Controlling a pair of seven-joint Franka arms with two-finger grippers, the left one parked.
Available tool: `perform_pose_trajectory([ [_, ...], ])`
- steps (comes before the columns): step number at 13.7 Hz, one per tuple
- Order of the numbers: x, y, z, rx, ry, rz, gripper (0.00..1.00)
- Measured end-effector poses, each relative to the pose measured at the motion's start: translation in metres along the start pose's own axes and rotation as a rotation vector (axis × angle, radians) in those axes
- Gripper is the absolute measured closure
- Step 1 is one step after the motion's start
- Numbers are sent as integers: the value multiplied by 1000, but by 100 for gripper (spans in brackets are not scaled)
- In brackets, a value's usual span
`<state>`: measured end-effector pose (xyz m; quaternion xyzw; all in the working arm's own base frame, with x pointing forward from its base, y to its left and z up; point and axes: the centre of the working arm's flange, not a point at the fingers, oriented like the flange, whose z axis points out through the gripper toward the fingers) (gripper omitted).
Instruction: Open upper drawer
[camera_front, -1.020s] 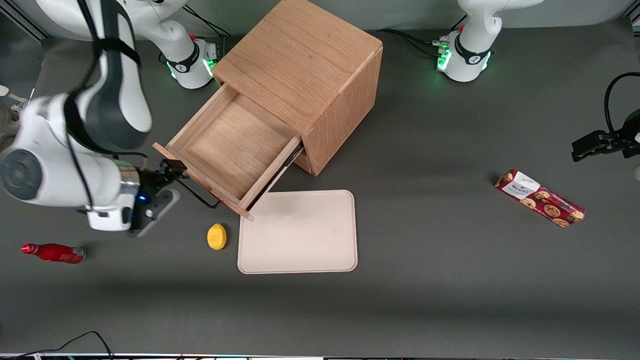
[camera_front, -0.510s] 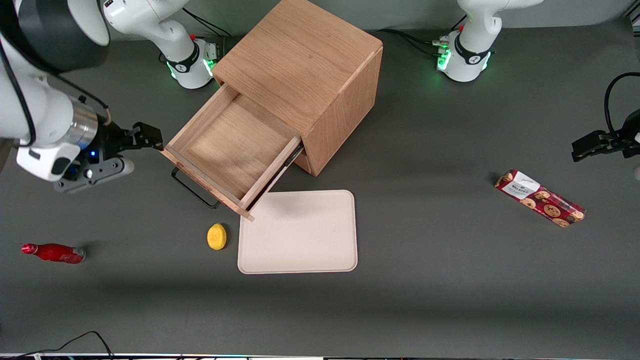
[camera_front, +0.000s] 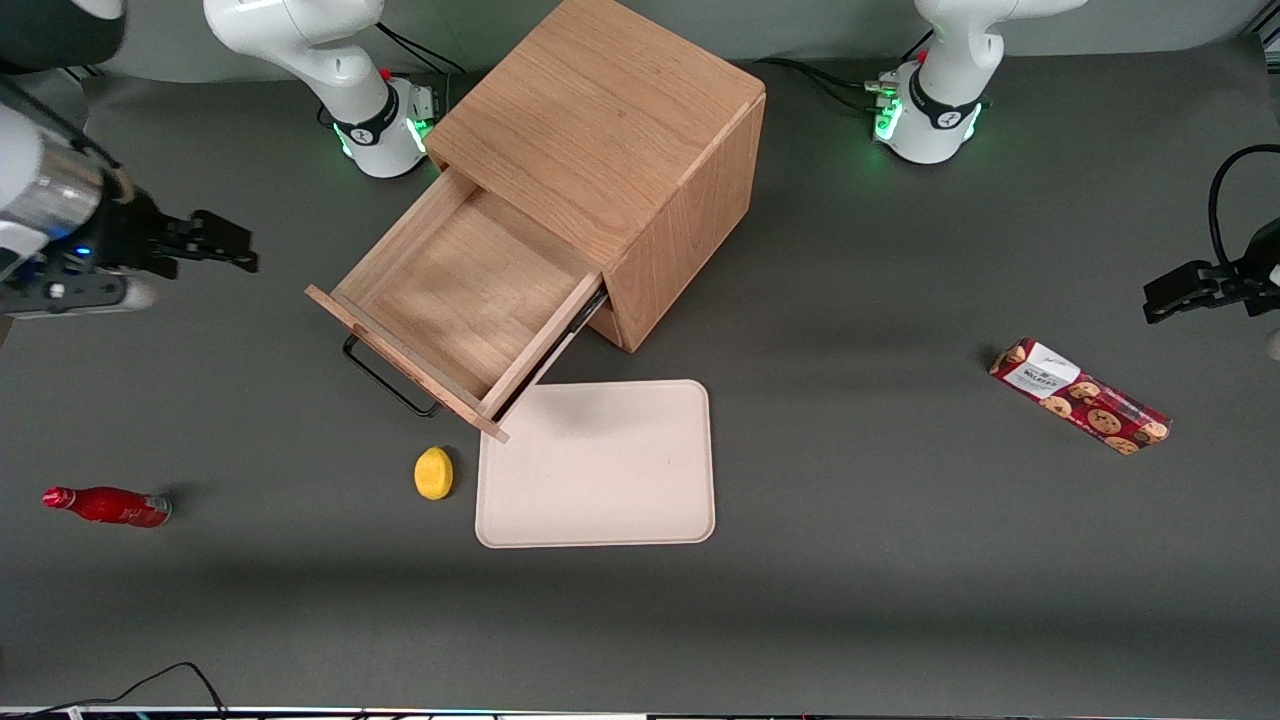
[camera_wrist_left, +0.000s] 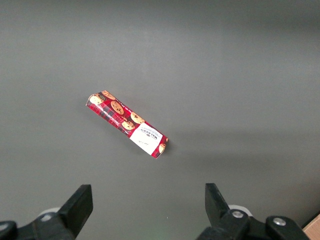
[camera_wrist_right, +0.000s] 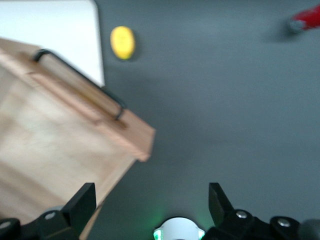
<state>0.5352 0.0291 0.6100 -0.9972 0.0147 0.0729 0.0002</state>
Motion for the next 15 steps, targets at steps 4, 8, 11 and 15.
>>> perform_pose_trajectory([
  [4,4,32,3,-17,8,56,0],
  [8,4,34,1,-18,12,62,0],
  [11,4,41,0,-18,15,76,0],
  [15,4,60,0,-13,16,111,0],
])
